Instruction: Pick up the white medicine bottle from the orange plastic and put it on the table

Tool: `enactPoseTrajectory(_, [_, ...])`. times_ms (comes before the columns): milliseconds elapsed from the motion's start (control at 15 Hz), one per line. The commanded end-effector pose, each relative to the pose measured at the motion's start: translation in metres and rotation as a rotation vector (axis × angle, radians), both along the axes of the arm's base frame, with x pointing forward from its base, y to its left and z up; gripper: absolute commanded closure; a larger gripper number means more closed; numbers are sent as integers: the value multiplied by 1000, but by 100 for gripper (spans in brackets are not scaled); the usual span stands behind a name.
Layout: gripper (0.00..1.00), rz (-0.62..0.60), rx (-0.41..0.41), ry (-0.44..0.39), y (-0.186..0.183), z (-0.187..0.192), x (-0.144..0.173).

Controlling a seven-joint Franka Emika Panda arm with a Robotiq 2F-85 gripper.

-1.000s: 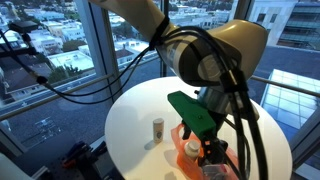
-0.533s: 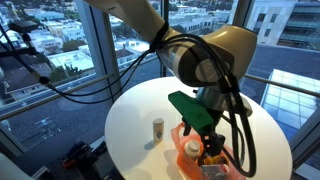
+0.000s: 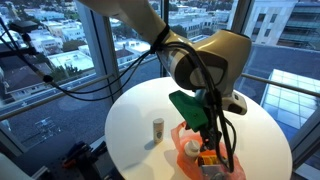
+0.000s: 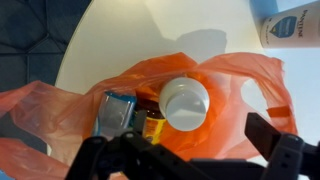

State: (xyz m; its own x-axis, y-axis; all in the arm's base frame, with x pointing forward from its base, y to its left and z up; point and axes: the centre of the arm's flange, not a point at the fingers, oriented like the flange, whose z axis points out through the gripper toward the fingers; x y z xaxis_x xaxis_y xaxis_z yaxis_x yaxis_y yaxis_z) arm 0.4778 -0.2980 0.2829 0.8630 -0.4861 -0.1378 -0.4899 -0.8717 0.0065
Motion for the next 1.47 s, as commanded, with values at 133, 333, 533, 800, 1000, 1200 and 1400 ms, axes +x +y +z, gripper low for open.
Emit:
enactPoseTrajectory(133, [0,-47,-25,-25,2,-18,7])
enactPoseTrajectory(333, [0,-54,-40,-24,2,-27,8])
enactPoseTrajectory(533, [34,-54,-46,-18,2,-30,7])
enactPoseTrajectory(800, [68,-67,-50,-8,3,-22,5])
enactPoseTrajectory(1000, [81,-90,-62,-26,1,2,3])
enactPoseTrajectory(1200, [81,-111,-75,-47,1,30,0])
enactPoseTrajectory(1400, [81,-123,-101,-69,7,58,-1])
